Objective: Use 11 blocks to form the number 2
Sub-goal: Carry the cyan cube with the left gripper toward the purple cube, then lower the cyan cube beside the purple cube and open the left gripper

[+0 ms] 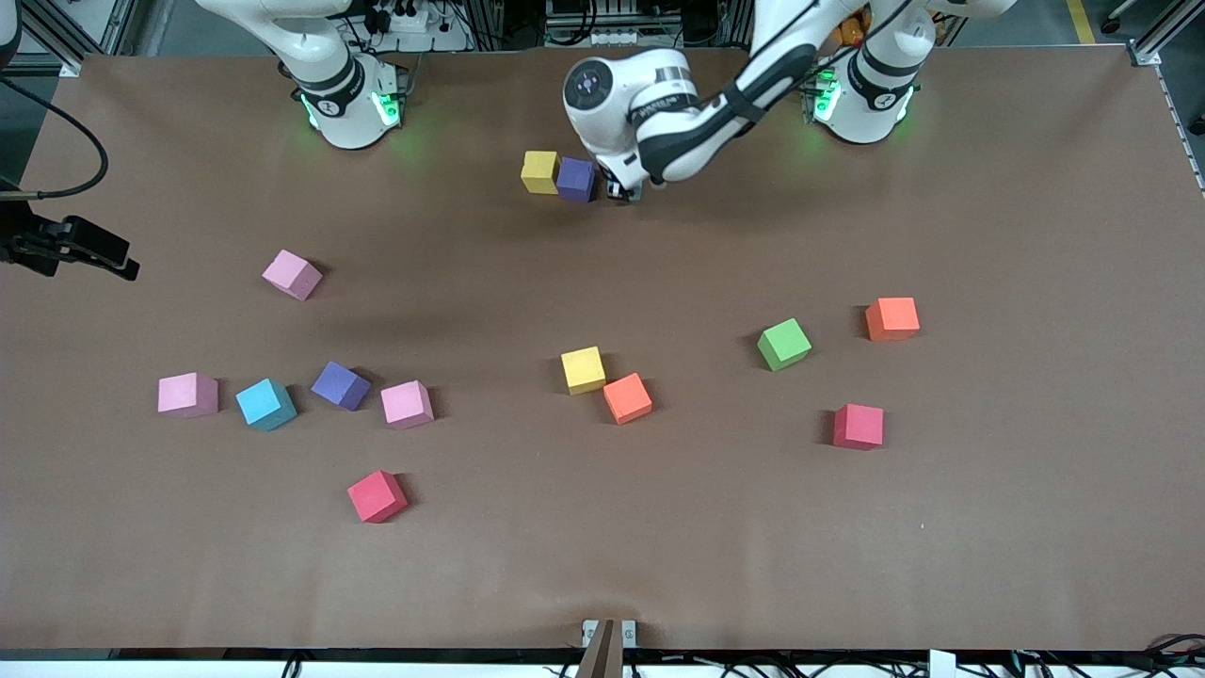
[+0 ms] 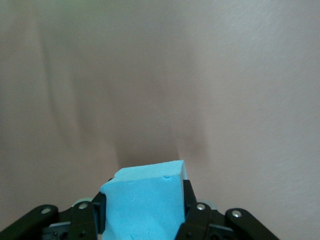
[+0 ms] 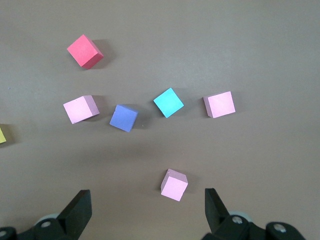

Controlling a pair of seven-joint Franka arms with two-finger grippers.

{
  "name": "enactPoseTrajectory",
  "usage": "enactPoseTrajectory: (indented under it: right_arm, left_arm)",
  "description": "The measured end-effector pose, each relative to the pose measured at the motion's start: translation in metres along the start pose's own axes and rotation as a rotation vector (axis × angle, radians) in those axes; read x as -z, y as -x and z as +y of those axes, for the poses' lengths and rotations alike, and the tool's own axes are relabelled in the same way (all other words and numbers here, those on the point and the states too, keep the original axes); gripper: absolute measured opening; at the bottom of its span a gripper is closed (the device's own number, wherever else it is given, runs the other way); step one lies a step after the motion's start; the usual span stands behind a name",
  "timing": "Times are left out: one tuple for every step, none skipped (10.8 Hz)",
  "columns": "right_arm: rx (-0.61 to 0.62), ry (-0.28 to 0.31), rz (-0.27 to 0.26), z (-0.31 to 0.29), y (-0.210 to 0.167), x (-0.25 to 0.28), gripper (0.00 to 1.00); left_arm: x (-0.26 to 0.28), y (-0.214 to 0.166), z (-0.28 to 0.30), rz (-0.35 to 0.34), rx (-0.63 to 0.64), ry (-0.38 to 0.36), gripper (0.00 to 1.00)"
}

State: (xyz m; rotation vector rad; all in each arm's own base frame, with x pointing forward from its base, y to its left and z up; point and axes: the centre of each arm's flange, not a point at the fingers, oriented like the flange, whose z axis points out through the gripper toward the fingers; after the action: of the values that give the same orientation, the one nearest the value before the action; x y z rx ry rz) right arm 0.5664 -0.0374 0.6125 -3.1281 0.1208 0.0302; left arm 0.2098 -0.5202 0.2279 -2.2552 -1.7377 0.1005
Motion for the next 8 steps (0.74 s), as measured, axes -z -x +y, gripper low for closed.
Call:
enactPoseTrajectory:
  right_arm:
    - [0.0, 0.0, 0.0, 0.0, 0.0, 0.0, 1.0]
    - [0.0, 0.0, 0.0, 0.0, 0.0, 0.0, 1.0]
    - [0.0, 0.0, 0.0, 0.0, 0.0, 0.0, 1.0]
    - [0.0, 0.0, 0.0, 0.0, 0.0, 0.0, 1.0]
    - [0.0, 0.0, 0.0, 0.0, 0.0, 0.0, 1.0]
    - [0.0, 0.0, 0.0, 0.0, 0.0, 0.0, 1.0]
    - [0.0, 0.0, 0.0, 0.0, 0.0, 0.0, 1.0]
    - [0.0, 0.0, 0.0, 0.0, 0.0, 0.0, 1.0]
  left_arm:
    - [-0.003, 0.005, -0.008, 0.012, -0.025, 0.011, 0.56]
    - [-0.005, 0.008, -0.01, 0.023, -0.046, 0.027, 0.56]
    - [-0.009, 0.009, -0.01, 0.032, -0.061, 0.035, 0.56]
    - [-0.013, 0.009, -0.011, 0.038, -0.07, 0.036, 0.56]
    - [-0.016, 0.009, -0.008, 0.041, -0.07, 0.038, 0.56]
    - [-0.016, 0.008, -0.003, 0.04, -0.064, 0.039, 0.56]
    - [-0.016, 0.008, 0.0, 0.037, -0.06, 0.039, 0.56]
    - [-0.016, 0.009, 0.002, 0.032, -0.059, 0.039, 0.56]
